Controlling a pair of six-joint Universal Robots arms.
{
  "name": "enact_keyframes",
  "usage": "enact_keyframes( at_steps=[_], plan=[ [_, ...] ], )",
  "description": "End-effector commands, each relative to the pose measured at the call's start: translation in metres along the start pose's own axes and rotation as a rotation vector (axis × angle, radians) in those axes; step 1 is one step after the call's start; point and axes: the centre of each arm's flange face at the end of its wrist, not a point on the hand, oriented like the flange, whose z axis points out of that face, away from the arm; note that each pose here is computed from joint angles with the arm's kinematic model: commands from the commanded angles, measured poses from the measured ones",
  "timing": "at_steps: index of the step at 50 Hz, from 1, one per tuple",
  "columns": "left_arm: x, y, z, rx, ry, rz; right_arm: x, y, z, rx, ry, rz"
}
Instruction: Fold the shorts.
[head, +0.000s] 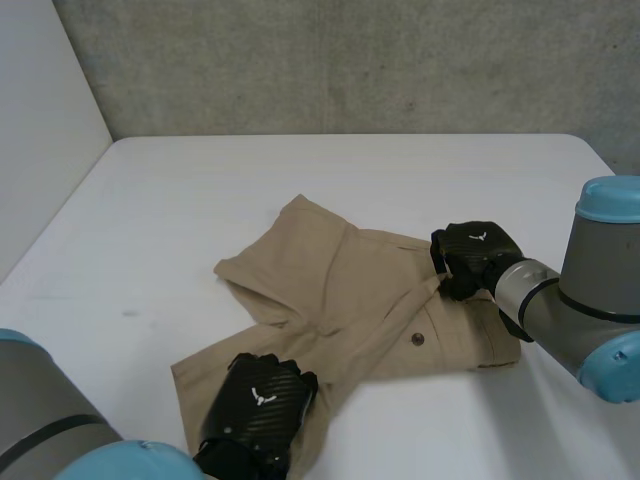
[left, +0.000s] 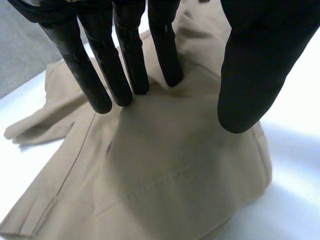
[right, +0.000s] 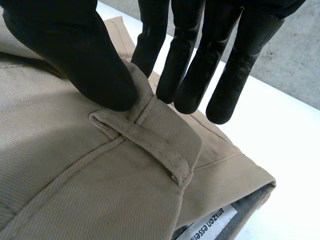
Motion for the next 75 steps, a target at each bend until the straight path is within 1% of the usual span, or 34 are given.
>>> enact_keyframes(
  at_steps=[1,8,14,19,21,23,26,27,29,31,33,36,37,40,41,44,45,49,51,54,57,59,61,65,66,69,72,75],
  plan=[
    [-0.002,0.011,0.015,-0.019,-0.053,-0.011,-0.001,0.002,-0.001,-0.006,-0.004,0.001],
    [-0.002,0.016,0.026,-0.013,-0.068,-0.039,-0.001,0.002,-0.001,-0.005,-0.004,-0.004],
    [-0.016,0.019,0.042,-0.016,-0.126,-0.071,-0.002,0.002,-0.001,-0.003,-0.005,-0.008],
    [-0.024,0.018,0.048,-0.003,-0.152,-0.087,-0.001,0.002,0.000,-0.001,-0.001,-0.012],
    [-0.042,0.006,0.055,0.030,-0.202,-0.122,-0.001,0.002,0.000,-0.002,0.000,-0.012],
    [-0.046,0.002,0.056,0.044,-0.211,-0.129,-0.001,0.002,-0.001,-0.001,0.000,-0.014],
    [-0.063,-0.022,0.057,0.123,-0.233,-0.165,-0.001,0.002,-0.001,-0.004,0.001,-0.016],
    [-0.075,-0.031,0.061,0.152,-0.237,-0.183,0.000,0.002,-0.001,-0.005,0.002,-0.017],
    [-0.087,-0.039,0.069,0.180,-0.230,-0.197,0.001,0.001,-0.001,-0.002,0.006,-0.017],
    [-0.106,-0.050,0.081,0.218,-0.209,-0.210,0.002,0.000,-0.001,0.001,0.011,-0.017],
    [-0.117,-0.064,0.095,0.263,-0.155,-0.211,0.005,-0.002,-0.001,0.011,0.017,-0.015],
    [-0.119,-0.071,0.116,0.289,-0.096,-0.203,0.008,-0.008,0.002,0.044,0.028,-0.018],
    [-0.122,-0.078,0.130,0.316,-0.072,-0.196,0.009,-0.010,0.003,0.059,0.032,-0.018],
    [-0.131,-0.096,0.151,0.372,-0.080,-0.186,0.016,-0.020,0.008,0.134,0.083,-0.029],
    [-0.135,-0.103,0.169,0.393,-0.083,-0.182,0.018,-0.023,0.010,0.156,0.103,-0.034],
    [-0.140,-0.107,0.194,0.411,-0.090,-0.174,0.026,-0.033,0.016,0.220,0.186,-0.049],
    [-0.143,-0.107,0.208,0.410,-0.092,-0.165,0.028,-0.034,0.017,0.229,0.204,-0.053],
    [-0.145,-0.103,0.233,0.414,-0.094,-0.124,0.035,-0.039,0.022,0.261,0.271,-0.066],
    [-0.146,-0.095,0.258,0.424,-0.109,-0.073,0.037,-0.037,0.027,0.260,0.293,-0.082],
    [-0.146,-0.094,0.263,0.427,-0.110,-0.060,0.039,-0.026,0.047,0.248,0.310,-0.136],
    [-0.139,-0.082,0.284,0.445,-0.062,-0.010,0.041,-0.019,0.060,0.229,0.322,-0.198],
    [-0.139,-0.081,0.288,0.451,-0.056,-0.007,0.042,-0.013,0.067,0.214,0.328,-0.235],
    [-0.138,-0.073,0.302,0.482,-0.054,0.005,0.043,-0.005,0.078,0.192,0.339,-0.274],
    [-0.134,-0.066,0.307,0.505,-0.048,0.013,0.044,0.005,0.087,0.154,0.366,-0.325],
    [-0.135,-0.067,0.306,0.536,-0.059,0.017,0.042,0.003,0.087,0.153,0.371,-0.336],
    [-0.137,-0.073,0.301,0.571,-0.071,0.021,0.041,-0.002,0.084,0.167,0.371,-0.325],
    [-0.144,-0.098,0.282,0.678,-0.114,0.035,0.045,-0.024,0.072,0.224,0.392,-0.308],
    [-0.146,-0.109,0.271,0.713,-0.128,0.040,0.046,-0.058,0.048,0.317,0.399,-0.269]
  ],
)
